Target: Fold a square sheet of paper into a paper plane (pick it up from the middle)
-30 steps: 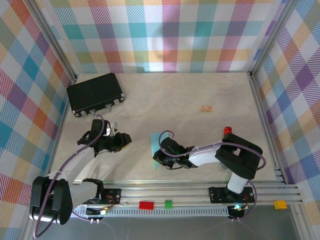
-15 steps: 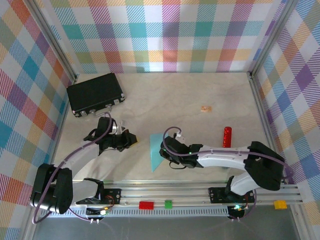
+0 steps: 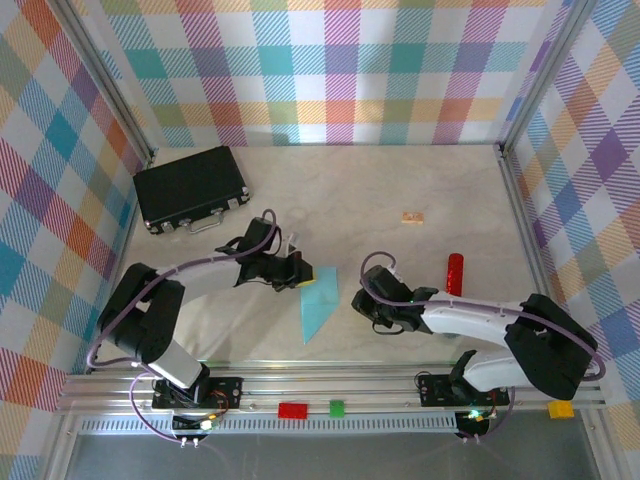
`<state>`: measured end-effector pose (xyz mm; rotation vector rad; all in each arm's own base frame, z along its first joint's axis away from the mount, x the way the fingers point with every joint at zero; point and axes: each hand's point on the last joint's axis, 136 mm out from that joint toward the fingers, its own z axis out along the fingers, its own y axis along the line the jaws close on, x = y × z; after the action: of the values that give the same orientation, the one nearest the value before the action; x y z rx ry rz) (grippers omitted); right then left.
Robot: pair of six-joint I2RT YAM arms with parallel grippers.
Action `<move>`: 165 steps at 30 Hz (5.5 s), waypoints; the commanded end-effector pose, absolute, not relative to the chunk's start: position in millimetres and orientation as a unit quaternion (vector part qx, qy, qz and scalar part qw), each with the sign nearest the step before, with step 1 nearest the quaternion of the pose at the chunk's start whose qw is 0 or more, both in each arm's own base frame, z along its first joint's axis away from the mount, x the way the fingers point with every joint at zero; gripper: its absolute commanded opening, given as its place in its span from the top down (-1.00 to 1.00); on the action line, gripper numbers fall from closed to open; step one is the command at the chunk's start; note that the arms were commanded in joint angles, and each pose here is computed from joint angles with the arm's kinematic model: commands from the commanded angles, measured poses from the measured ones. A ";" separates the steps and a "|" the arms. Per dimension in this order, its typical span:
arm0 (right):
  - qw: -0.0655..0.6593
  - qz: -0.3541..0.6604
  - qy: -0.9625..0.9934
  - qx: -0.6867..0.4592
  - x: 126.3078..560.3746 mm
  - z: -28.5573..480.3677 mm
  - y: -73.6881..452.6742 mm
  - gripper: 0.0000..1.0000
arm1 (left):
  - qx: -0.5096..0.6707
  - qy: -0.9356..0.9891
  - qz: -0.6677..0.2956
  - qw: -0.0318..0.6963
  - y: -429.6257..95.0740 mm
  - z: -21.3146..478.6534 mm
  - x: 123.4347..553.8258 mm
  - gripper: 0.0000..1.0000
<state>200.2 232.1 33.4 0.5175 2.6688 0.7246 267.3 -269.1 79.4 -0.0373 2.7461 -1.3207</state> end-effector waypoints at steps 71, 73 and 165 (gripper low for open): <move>0.098 0.405 0.900 0.131 203.6 50.8 341.8 0.05 | -0.067 0.922 -0.381 0.002 -218.8 -2.6 240.1 1.00; 0.096 0.422 0.894 0.117 209.8 53.7 342.9 0.04 | -0.067 0.922 -0.382 0.002 -219.2 -1.9 240.5 1.00; 0.100 0.396 0.895 0.181 240.4 51.8 289.2 1.00 | 0.090 0.906 -0.398 0.110 -251.3 72.2 215.5 0.54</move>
<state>234.1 302.4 50.0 0.3717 2.6859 1.2116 228.8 -250.6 73.0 0.0954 2.6512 -1.2853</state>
